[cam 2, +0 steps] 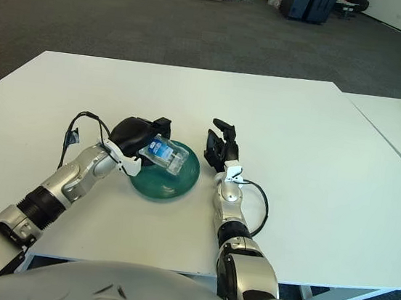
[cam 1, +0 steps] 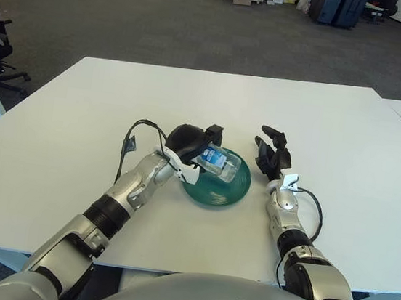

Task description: Put the bottle into the plate.

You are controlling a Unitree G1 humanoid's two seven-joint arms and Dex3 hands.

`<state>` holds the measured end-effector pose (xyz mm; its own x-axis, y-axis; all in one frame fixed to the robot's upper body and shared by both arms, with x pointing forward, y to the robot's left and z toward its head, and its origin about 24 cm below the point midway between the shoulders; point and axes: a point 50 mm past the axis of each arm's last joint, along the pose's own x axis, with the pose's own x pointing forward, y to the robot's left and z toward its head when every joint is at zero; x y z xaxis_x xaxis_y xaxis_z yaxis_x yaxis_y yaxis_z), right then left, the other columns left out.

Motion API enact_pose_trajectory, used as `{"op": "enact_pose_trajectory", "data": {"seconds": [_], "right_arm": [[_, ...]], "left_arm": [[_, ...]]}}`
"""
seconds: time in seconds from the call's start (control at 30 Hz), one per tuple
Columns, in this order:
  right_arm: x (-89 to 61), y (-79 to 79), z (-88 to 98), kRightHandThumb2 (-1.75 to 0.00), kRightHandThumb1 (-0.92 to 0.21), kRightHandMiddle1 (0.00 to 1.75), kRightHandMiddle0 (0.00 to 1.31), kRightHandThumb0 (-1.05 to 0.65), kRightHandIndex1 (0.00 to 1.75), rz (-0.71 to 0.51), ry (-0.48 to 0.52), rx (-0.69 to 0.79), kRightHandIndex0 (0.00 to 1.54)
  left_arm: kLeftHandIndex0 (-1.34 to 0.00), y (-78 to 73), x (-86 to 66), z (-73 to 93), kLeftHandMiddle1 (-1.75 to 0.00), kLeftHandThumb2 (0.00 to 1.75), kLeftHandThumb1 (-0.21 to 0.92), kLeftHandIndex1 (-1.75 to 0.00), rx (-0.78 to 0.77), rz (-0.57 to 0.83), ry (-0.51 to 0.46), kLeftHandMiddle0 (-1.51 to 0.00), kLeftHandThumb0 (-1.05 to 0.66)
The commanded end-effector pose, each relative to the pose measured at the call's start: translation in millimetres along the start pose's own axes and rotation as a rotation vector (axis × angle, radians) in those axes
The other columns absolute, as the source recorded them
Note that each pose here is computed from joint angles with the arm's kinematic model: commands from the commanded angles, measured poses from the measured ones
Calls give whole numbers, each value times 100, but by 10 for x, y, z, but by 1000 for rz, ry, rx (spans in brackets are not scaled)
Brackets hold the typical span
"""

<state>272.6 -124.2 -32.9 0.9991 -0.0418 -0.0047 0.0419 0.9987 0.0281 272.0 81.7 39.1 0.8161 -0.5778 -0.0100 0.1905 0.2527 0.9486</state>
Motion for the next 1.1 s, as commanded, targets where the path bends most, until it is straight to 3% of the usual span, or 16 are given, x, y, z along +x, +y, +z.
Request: {"op": "enact_pose_trajectory", "data": {"seconds": [0.0,0.23,0.37,0.47,0.57,0.7,0.8,0.97,1.07], "right_arm": [[-270,-53,-295,-66,-92,93,13,-70,1,-22,137,-19,51],[-269,-58,-292,-67,-92,95,13,-71,1,-24,133,-26,52],[-273,-52,-292,-66,-92,96,13,-70,1,-25,131,-26,52],[-272,-46,-290,-67,-92,96,14,-71,1,-26,130,-29,52],[-271,-40,-290,-67,-92,97,13,-71,1,-28,131,-30,51],[-272,-30,-290,-67,-92,96,12,-70,0,-30,133,-31,51],[-272,-15,-290,-67,-92,96,11,-69,0,-31,135,-25,51],[-271,2,-293,-67,-92,96,10,-69,1,-32,140,-15,52],[-272,9,-299,-67,-92,95,9,-69,1,-28,146,-6,53]], "left_arm": [[-56,129,71,-28,-175,125,36,-175,-1,71,-9,-112,-45],[-55,125,73,-39,-175,123,38,-175,-57,93,-19,-109,-44],[-54,181,65,-39,-175,121,40,-175,-69,87,-40,-99,-44],[-47,252,39,-41,-175,107,50,-174,-73,73,-60,-81,-43],[-44,261,20,-46,-175,99,55,-172,-83,53,-68,-72,-42],[-38,263,1,-53,-175,65,76,-164,-95,22,-79,-55,-38],[-21,301,-24,-65,-175,45,87,-151,-88,3,-101,-45,-71],[-13,359,-52,-75,-172,45,91,-135,-59,-7,-132,-24,-88],[-10,413,-80,-56,-130,49,92,-123,-41,-25,-154,-16,-92]]}}
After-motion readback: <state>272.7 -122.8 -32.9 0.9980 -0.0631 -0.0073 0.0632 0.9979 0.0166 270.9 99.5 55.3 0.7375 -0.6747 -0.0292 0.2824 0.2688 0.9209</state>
